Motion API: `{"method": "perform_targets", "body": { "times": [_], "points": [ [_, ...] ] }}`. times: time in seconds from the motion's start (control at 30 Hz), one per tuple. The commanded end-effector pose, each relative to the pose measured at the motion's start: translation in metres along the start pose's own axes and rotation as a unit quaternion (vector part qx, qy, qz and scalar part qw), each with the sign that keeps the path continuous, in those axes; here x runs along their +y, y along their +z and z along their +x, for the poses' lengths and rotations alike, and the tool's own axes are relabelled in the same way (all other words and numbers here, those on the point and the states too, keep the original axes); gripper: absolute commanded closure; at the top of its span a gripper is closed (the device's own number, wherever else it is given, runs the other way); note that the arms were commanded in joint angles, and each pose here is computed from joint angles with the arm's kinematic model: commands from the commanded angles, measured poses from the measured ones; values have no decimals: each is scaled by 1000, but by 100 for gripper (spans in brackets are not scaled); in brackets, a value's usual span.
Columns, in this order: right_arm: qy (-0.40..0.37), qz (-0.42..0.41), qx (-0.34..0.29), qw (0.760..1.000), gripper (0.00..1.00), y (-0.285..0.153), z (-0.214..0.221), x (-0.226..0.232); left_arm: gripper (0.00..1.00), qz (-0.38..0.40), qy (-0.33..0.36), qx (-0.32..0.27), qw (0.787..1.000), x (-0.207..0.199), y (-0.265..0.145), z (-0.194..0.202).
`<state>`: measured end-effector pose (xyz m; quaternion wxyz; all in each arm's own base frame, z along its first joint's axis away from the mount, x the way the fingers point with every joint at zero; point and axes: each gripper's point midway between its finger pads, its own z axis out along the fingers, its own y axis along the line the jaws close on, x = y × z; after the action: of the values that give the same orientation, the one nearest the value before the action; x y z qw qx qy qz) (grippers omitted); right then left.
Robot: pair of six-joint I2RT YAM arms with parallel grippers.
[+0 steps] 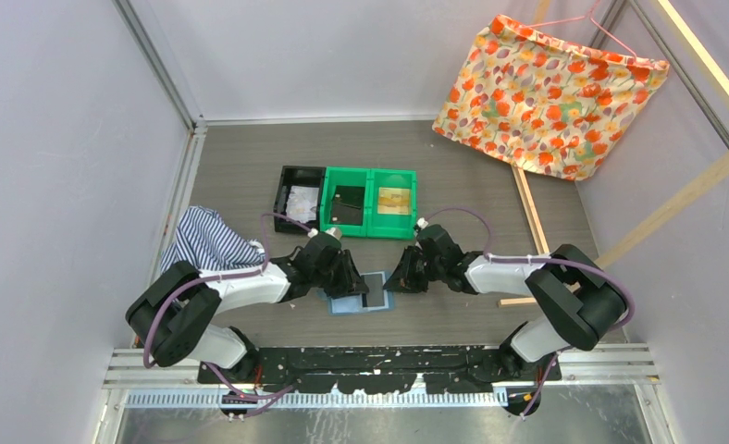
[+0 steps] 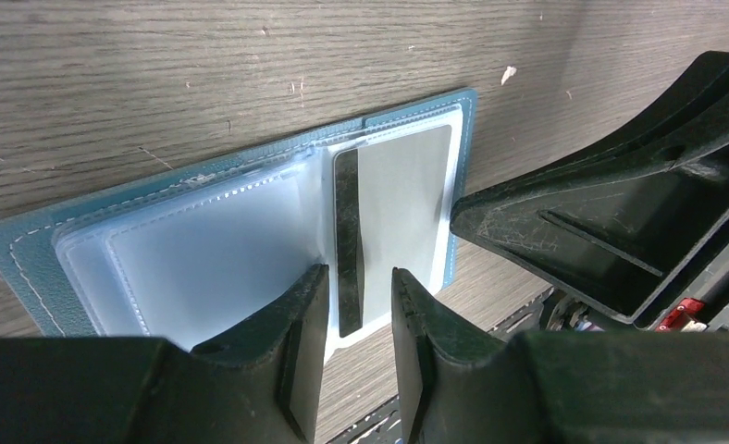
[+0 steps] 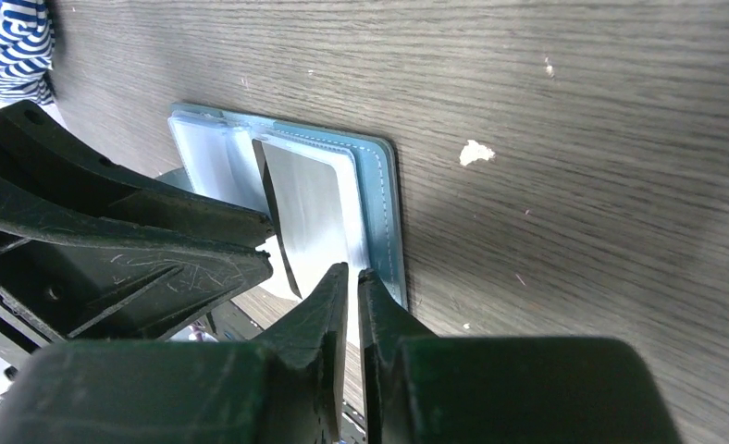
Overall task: Take the credit cards out of the card holder
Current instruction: Remove the credit card from the card holder.
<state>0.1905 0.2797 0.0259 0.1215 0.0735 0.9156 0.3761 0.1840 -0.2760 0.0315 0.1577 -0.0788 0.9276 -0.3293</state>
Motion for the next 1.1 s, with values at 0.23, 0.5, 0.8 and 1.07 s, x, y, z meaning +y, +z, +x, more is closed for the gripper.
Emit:
{"method": "perform_targets", "body": {
  "times": [0.23, 0.5, 0.8, 1.07],
  "points": [
    [-7, -13, -3, 1000, 89, 6, 1, 1, 69, -29, -4, -14, 999, 21, 0, 3],
    [-3, -18, 1, 1000, 91, 10, 3, 1, 73, -7, -14, -16, 1000, 16, 2, 4],
    [-4, -19, 3, 1000, 91, 11, 3, 2, 82, 18, -18, -27, 999, -3, -8, -4],
    [-8, -17, -2, 1000, 91, 9, 1, 3, 94, 86, -48, -39, 994, -26, -24, -8]
  ]
}}
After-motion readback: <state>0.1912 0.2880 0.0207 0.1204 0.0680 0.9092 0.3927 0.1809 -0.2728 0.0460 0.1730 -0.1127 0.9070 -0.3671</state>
